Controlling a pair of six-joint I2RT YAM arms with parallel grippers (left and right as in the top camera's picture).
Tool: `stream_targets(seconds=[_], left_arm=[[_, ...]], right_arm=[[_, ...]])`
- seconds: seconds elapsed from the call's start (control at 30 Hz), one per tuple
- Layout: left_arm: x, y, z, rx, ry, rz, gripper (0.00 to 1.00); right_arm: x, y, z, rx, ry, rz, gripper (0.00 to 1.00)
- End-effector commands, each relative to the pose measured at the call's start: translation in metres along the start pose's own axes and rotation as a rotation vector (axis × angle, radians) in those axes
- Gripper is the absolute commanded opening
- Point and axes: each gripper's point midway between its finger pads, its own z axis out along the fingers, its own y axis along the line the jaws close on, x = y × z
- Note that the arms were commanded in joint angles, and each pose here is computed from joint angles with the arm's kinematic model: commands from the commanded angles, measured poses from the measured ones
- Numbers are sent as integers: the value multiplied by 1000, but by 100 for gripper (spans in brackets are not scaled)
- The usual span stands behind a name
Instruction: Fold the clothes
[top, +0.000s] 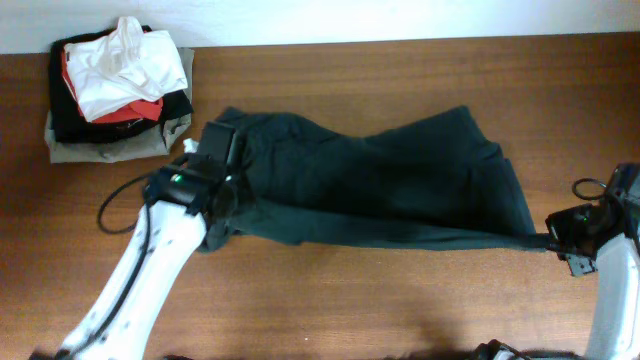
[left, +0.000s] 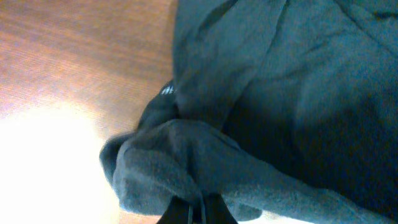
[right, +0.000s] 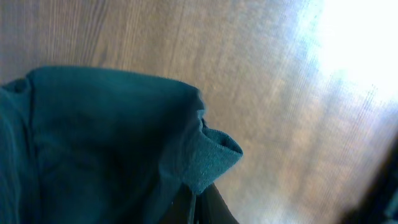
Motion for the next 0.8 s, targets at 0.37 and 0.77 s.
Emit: stream_targets(seconds=[0.37,0.77], left_arm=[[-36,-9,95,-156,-74,20,1],[-51,5,96,-181,-111,14,99]], right_arm=[[19,91,77,-112,68,-188,4],[32,94,79,-68,52,-237,99]])
